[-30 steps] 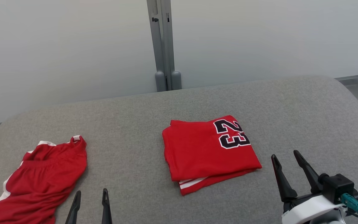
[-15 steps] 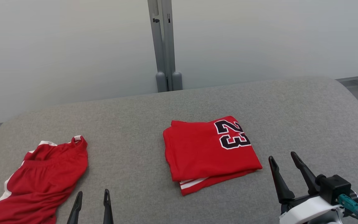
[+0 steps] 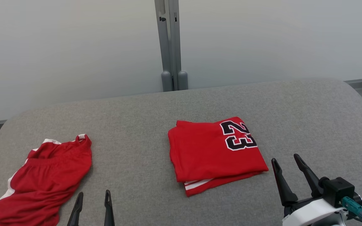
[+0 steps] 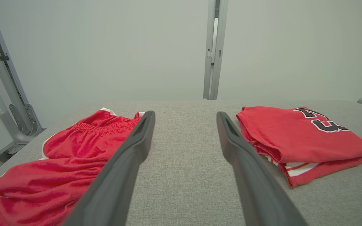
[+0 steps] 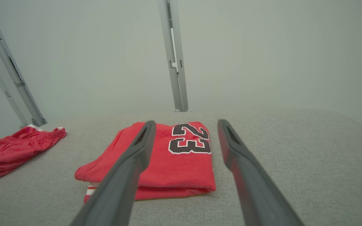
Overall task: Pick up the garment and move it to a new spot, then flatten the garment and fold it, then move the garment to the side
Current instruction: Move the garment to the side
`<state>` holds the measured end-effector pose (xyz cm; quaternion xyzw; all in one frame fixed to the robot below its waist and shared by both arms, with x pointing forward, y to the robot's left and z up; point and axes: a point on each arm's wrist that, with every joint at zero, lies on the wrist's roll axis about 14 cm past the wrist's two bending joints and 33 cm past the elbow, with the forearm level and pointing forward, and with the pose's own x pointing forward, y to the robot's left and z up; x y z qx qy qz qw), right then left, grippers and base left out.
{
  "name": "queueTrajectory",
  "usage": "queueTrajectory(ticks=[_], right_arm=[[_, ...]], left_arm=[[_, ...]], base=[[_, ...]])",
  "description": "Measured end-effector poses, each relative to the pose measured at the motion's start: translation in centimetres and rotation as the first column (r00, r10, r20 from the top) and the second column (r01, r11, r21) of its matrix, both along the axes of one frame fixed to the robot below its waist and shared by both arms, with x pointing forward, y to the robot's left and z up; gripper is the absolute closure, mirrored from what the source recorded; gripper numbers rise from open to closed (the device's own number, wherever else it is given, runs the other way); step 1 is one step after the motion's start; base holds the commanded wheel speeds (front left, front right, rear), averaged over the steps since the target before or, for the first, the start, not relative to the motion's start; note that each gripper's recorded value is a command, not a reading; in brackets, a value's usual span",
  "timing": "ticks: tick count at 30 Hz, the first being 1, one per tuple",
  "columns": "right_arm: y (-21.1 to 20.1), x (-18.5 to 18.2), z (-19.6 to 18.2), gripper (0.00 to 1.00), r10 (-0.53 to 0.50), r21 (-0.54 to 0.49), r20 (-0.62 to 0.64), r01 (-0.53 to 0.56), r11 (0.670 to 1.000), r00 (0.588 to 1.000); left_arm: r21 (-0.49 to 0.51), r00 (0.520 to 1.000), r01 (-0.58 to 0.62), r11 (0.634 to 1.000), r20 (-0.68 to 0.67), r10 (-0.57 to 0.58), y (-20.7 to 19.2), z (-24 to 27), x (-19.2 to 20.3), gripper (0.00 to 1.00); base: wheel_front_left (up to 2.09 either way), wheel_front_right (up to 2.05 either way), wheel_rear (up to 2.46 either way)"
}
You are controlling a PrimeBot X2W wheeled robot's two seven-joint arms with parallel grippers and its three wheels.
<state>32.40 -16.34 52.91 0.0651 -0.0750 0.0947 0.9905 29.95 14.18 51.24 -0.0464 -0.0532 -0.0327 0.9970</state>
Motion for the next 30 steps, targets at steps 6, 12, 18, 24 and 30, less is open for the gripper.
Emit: queueTrajectory(ticks=[6,12,18,24,30], right_arm=[[0.19,0.18,-0.17,0.0,0.004,-0.001,-0.006,-0.004,1.0,1.0],[0.43,0.22,-0.32,0.0,0.009,-0.003,-0.01,-0.009,1.0,1.0],[0.55,0.18,-0.38,0.0,0.013,-0.009,-0.011,-0.013,1.0,1.0],[0.74,0.19,-0.53,0.0,0.018,-0.011,-0.016,-0.018,1.0,1.0],[0.9,0.4,-1.01,0.0,0.024,-0.013,-0.032,-0.024,1.0,0.999]], left_arm=[[-0.001,1.0,-0.001,1.0,-0.005,0.001,0.14,-0.15,0.01,0.0],[-0.002,1.0,-0.001,1.0,-0.005,0.001,0.18,-0.18,0.04,0.0],[-0.002,1.0,0.003,1.0,-0.005,-0.003,0.2,-0.22,-0.05,0.0],[-0.003,1.0,0.002,1.0,-0.009,-0.002,0.26,-0.34,-0.15,0.0],[0.001,1.0,0.003,1.0,-0.019,-0.003,0.27,-0.63,-0.1,0.0]], base=[[0.0,0.0,0.0],[0.0,0.0,0.0],[0.0,0.0,0.0],[0.0,0.0,0.0],[0.0,0.0,0.0]])
